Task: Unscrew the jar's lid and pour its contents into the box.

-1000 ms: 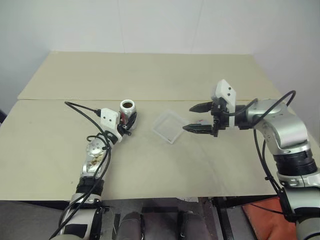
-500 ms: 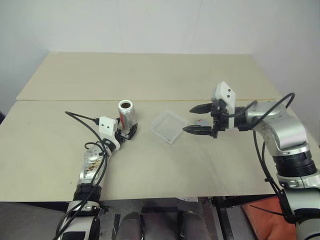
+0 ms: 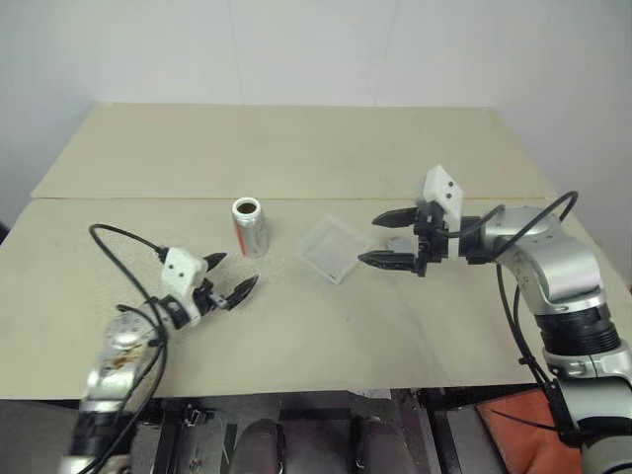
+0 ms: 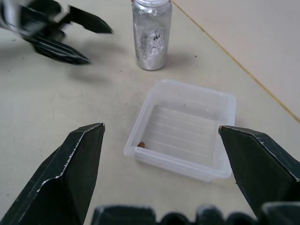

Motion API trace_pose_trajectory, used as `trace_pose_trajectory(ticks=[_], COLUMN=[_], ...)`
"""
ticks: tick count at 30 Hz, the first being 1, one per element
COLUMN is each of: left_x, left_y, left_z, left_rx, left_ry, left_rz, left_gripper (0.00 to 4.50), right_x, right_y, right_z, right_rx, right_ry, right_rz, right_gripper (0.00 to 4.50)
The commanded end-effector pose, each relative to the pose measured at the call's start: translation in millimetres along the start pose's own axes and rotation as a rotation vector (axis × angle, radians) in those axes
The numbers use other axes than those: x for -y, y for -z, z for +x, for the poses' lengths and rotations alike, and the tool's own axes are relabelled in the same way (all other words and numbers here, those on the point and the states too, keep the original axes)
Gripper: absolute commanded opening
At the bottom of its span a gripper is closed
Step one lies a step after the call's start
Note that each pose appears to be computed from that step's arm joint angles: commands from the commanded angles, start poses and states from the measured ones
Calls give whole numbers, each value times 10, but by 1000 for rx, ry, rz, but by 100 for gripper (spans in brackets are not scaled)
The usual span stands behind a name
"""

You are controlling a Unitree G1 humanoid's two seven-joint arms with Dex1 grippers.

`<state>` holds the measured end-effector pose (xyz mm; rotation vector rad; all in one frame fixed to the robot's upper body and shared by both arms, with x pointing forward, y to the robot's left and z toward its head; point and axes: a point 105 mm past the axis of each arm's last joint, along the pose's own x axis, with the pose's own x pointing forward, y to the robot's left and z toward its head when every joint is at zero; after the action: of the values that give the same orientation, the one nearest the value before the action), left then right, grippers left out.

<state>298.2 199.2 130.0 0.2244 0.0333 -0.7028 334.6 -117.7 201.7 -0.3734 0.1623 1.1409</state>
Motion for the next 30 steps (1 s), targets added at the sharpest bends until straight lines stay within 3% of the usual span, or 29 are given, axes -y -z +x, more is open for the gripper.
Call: trace_pose_trajectory(ticks=[1,8,30], left_x=[-8,-50,55], left_y=[-392,-691,-804], left_z=[-159,-422,-559], left_rx=[81,63,82], left_ry=[97,287,426], left_rz=[64,129,94], left_gripper=[448,448,448], right_x=[9,-4,-130], right_y=[-145,-125,-164], right_z=[-78,-121,-177], right_rx=[44,33,40], right_ry=[22,23,24], right_rz=[-60,-59,-57], right_gripper=[450,450,450])
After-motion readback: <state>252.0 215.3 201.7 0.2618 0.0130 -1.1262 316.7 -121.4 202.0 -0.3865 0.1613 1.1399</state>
